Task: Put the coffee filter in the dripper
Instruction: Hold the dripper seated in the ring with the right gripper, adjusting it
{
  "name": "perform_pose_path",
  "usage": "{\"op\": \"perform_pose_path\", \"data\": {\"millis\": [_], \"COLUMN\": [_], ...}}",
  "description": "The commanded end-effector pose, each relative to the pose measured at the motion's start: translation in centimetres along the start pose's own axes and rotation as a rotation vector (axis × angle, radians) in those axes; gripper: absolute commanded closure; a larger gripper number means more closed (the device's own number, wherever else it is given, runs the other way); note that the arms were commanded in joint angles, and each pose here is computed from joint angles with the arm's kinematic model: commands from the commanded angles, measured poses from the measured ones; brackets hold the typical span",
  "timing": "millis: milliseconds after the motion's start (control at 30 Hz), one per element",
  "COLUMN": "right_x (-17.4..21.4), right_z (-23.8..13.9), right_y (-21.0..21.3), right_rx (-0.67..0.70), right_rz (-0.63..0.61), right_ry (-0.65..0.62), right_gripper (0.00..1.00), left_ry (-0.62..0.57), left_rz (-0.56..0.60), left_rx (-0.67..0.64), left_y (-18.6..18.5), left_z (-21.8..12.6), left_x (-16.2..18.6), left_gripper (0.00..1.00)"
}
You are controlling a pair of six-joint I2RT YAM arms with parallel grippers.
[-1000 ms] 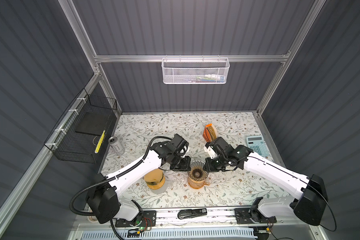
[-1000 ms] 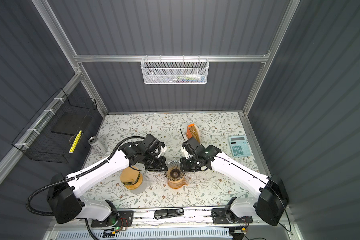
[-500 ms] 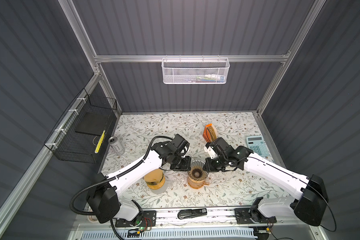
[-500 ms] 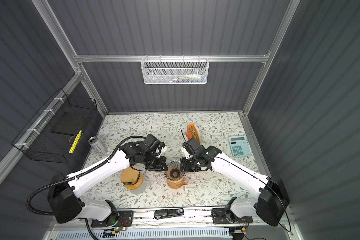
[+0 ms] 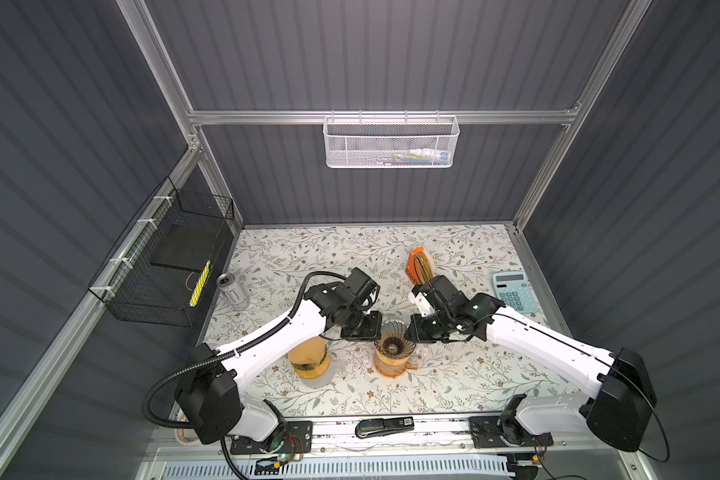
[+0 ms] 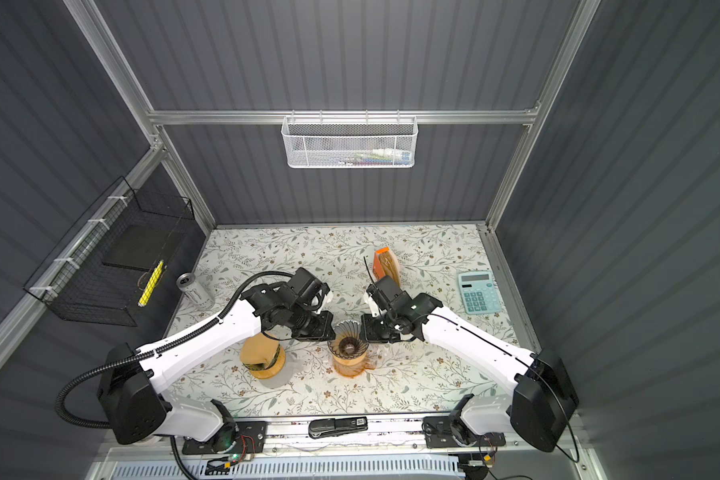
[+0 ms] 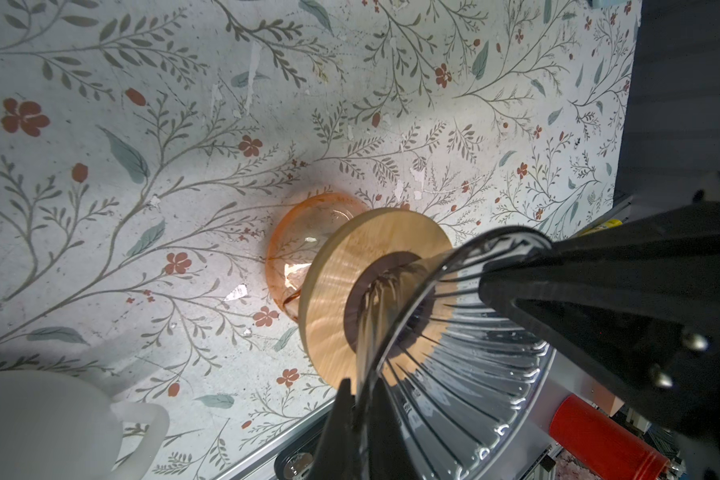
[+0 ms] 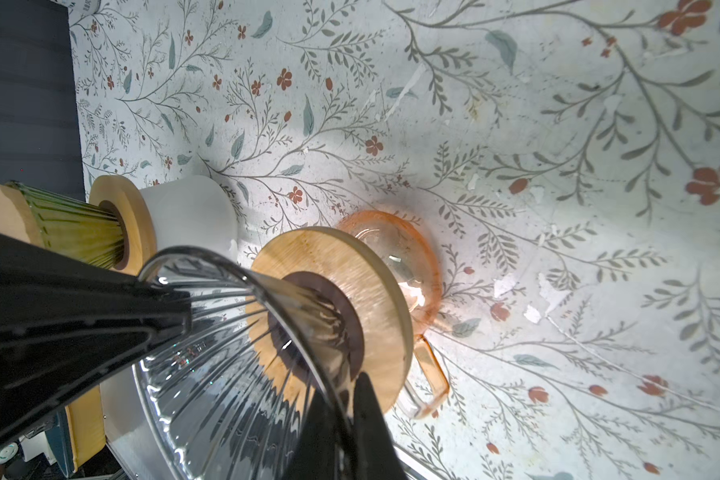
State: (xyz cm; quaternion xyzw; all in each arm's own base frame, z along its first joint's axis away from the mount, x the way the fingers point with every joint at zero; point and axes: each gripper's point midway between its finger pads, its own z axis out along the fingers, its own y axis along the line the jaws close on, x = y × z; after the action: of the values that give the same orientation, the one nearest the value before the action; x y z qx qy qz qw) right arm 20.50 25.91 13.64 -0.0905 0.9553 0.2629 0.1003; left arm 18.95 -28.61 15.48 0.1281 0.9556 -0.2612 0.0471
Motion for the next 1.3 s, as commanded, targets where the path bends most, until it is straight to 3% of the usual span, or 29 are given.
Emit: {"op": "perform_pose_path", "data": {"millis": [0,733,933,1267], "right_x": [3.6,2.7,1.5,0.8], "right_z": [4.0,4.9,3.5,2.4], "right_y": [-5.1,-5.7,-4.0,-2.0], "right_rx": [0.195,0.238,0.210,0.158], "right_rz": [0.006,-0.041,-0.051,-0.057], "right_ry": [0.142,0.119,0.099,0.120], "right_gripper": [1.00,1.00,1.00,1.00], "left_ry": [0.143,0.144,0.048,-0.003], "left_rz": [0.005,-0.001,0.029,0.053], "left_rx": [-0.098,-0.144,-0.139,-0.158], "left_y": [2.4,3.9,2.3,1.3], "left_z": [3.4,4.8,2.9,1.4], "left_x": [3.1,3.2,0.8,-1.1], "left_gripper": [1.00,1.00,1.00,0.97]}}
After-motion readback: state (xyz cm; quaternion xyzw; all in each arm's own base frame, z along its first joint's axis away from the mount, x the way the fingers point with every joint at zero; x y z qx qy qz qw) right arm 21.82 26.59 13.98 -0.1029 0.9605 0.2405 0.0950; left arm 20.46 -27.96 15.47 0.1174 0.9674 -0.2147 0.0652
